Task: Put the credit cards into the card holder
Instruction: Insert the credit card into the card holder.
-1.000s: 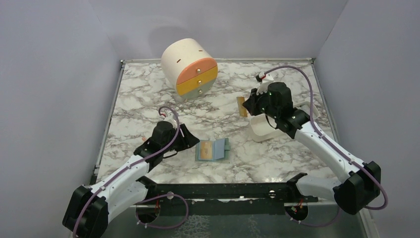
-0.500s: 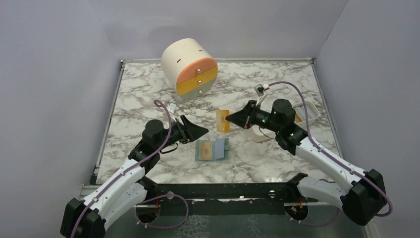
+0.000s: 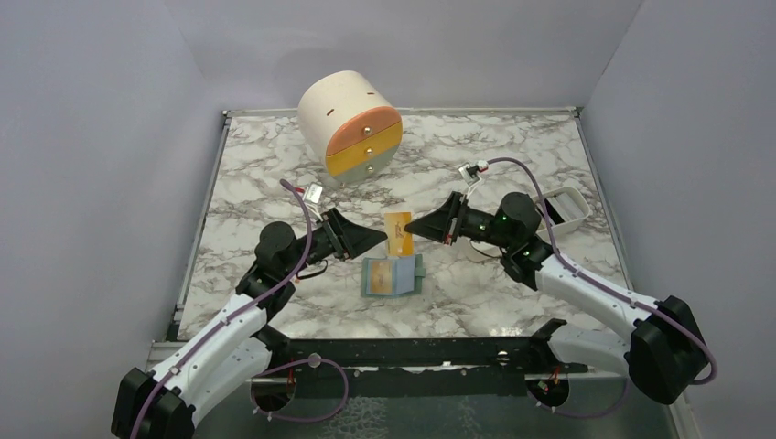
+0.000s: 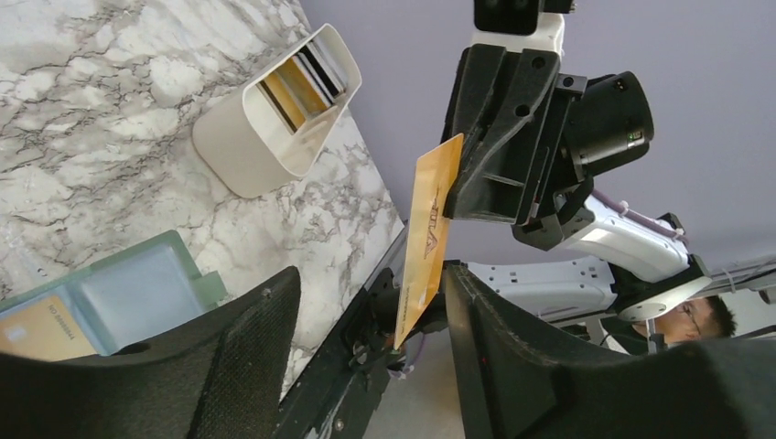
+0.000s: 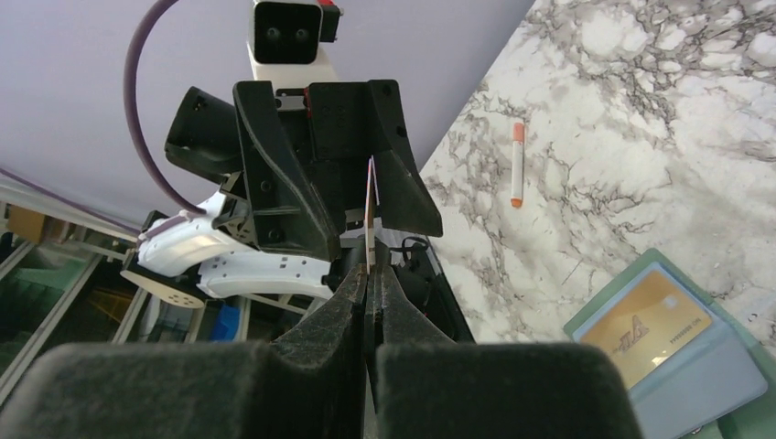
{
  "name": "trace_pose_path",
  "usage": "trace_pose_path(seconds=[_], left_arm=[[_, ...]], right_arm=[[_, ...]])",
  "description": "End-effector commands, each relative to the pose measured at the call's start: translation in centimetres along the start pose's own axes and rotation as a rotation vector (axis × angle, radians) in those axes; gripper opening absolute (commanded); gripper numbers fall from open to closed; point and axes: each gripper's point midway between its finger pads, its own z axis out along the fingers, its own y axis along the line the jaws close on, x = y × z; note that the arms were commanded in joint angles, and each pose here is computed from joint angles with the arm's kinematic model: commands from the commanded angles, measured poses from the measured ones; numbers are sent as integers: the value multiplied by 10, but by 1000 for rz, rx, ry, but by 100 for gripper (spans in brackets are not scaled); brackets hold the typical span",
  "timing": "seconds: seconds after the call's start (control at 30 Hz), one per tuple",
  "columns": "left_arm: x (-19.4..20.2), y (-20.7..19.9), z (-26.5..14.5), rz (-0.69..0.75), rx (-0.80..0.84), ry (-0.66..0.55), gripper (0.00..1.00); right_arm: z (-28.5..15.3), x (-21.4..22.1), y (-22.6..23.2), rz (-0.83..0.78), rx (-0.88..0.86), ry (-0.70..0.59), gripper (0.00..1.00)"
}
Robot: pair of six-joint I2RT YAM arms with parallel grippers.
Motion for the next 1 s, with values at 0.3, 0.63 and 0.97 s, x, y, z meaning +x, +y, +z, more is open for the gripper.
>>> trace_pose_path(seconds=[0.3,0.63,0.97], left_arm=[[2,-22,5,5,121,33,35],[7,-16,8,14,118,49,0],[25,30,5,40,-5,69,0]], right_arm=[[3,16,9,32,-87,53,1],[5,20,-2,29,-35,70,17],[-12,15,-30,-56,171,9,43]])
